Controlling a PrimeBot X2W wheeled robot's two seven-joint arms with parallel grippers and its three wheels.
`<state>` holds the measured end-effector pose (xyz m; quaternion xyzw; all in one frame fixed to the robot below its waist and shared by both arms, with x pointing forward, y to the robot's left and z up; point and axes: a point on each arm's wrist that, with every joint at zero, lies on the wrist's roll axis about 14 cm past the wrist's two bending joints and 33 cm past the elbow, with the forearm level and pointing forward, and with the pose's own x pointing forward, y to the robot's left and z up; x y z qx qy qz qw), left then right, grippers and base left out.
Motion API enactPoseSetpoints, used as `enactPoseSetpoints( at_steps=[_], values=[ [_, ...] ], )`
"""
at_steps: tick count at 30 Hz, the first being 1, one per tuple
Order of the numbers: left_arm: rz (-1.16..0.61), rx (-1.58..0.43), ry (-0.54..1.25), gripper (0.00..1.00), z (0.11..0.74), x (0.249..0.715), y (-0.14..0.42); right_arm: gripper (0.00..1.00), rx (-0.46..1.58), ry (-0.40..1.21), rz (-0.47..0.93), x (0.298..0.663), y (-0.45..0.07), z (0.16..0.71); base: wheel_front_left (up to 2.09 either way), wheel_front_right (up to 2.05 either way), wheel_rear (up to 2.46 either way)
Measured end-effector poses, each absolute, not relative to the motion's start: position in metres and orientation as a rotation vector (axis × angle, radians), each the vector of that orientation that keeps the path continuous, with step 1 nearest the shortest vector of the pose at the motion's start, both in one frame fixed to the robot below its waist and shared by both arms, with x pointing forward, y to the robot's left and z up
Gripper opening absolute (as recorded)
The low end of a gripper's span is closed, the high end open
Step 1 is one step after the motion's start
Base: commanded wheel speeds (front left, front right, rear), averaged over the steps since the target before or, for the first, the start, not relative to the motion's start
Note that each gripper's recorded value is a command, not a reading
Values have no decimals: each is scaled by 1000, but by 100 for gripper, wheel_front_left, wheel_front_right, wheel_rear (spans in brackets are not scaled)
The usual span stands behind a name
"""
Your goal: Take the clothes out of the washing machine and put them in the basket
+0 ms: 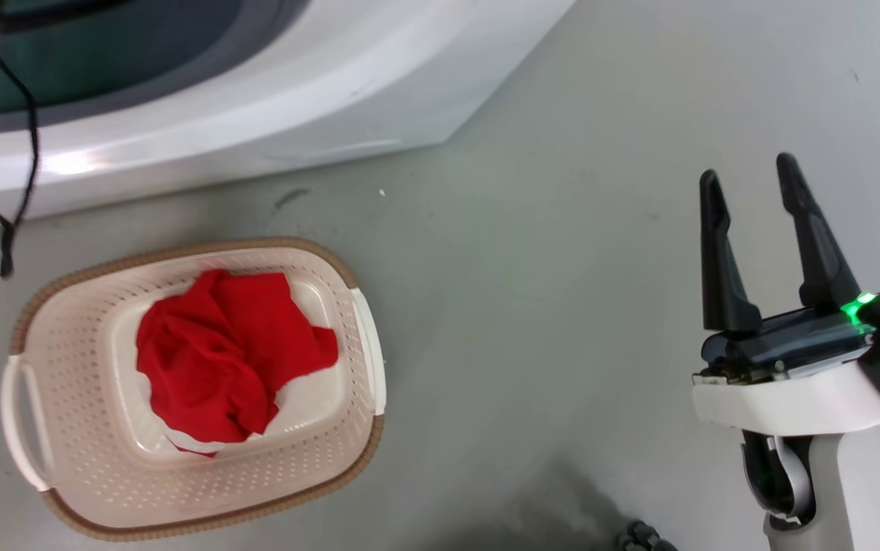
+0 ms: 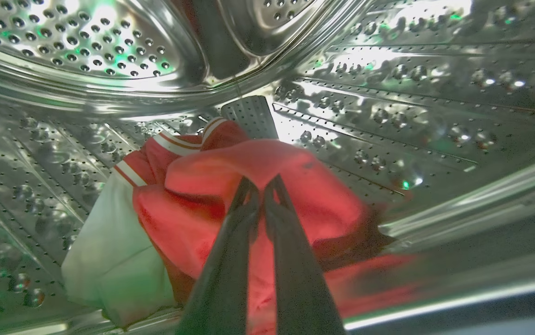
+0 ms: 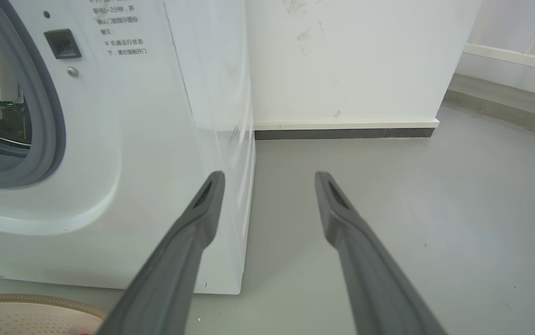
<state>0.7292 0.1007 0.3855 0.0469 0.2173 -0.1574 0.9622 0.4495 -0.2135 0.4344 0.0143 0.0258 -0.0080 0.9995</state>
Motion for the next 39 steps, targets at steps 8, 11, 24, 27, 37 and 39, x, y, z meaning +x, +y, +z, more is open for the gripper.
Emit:
enactPoseSetpoints(
  at_steps=[8, 11, 24, 27, 37, 39],
  values=[
    [-335, 87, 356, 0, 418, 680, 108, 100, 35, -11, 22, 434, -198, 466, 0, 0, 0],
    [-342, 91, 308, 0, 430, 662, 112, 100, 39, -31, 36, 426, -192, 476, 0, 0, 0],
    [-351, 61, 192, 0, 466, 587, 127, 100, 42, -94, 81, 391, -174, 507, 0, 0, 0],
    [-353, 59, 167, 0, 476, 569, 127, 100, 41, -101, 93, 382, -169, 511, 0, 0, 0],
    [-360, 32, 98, 0, 489, 498, 121, 100, 47, -154, 133, 359, -155, 530, 0, 0, 0],
    [-363, 27, 90, 0, 489, 483, 120, 100, 49, -161, 139, 355, -153, 532, 0, 0, 0]
  ],
)
